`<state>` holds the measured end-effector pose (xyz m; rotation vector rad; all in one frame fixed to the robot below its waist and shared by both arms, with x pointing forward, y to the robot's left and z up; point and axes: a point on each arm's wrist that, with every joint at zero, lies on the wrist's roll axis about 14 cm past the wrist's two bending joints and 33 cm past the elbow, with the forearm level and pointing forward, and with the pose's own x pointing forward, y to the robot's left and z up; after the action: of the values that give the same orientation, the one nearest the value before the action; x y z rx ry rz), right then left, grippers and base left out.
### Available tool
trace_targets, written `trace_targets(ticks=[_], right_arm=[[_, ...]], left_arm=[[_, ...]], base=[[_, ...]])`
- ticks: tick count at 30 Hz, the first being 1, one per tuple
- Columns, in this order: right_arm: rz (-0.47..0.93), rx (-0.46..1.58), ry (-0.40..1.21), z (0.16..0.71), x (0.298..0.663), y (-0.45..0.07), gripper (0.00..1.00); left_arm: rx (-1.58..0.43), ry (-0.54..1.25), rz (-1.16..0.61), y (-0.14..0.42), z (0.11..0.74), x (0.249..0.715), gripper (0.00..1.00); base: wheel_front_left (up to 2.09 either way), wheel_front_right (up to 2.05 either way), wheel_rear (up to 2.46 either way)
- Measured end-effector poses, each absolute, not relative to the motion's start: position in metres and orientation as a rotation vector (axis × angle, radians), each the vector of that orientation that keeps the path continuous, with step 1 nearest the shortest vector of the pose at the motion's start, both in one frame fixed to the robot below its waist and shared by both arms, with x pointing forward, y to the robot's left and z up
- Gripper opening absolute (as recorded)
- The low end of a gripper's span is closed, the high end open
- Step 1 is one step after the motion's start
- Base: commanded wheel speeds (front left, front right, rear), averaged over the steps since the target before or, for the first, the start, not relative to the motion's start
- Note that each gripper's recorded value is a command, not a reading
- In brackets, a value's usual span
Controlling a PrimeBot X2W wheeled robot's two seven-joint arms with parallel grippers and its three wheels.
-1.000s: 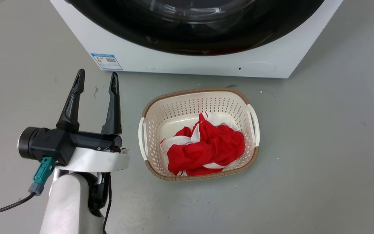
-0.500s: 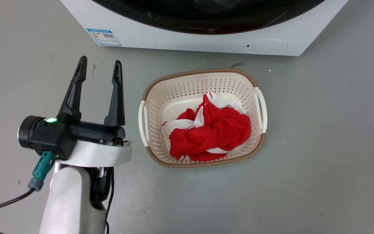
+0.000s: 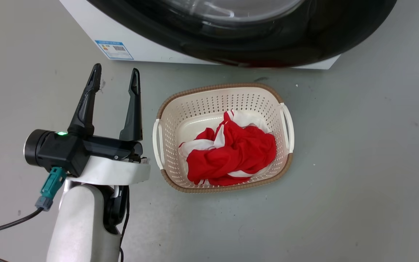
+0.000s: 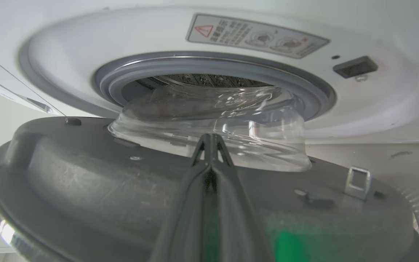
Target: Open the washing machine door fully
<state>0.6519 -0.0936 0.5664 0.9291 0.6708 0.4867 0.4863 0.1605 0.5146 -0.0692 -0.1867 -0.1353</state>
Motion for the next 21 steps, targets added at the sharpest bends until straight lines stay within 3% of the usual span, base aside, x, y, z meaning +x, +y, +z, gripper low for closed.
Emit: trace_targets(ticks=[11, 21], right_arm=[[0.596, 0.911, 0.809, 0.565, 0.597, -0.075, 0.00], [0.783, 0.885, 0.926, 0.565, 0.513, -0.027, 0.00]], left_arm=[[-0.067, -0.199, -0.134, 0.160, 0.529, 0.466, 1.00], [-0.037, -0.186, -0.106, 0.172, 0.536, 0.428, 1.00]], base=[[0.00, 0.00, 0.00], [0.00, 0.00, 0.00]])
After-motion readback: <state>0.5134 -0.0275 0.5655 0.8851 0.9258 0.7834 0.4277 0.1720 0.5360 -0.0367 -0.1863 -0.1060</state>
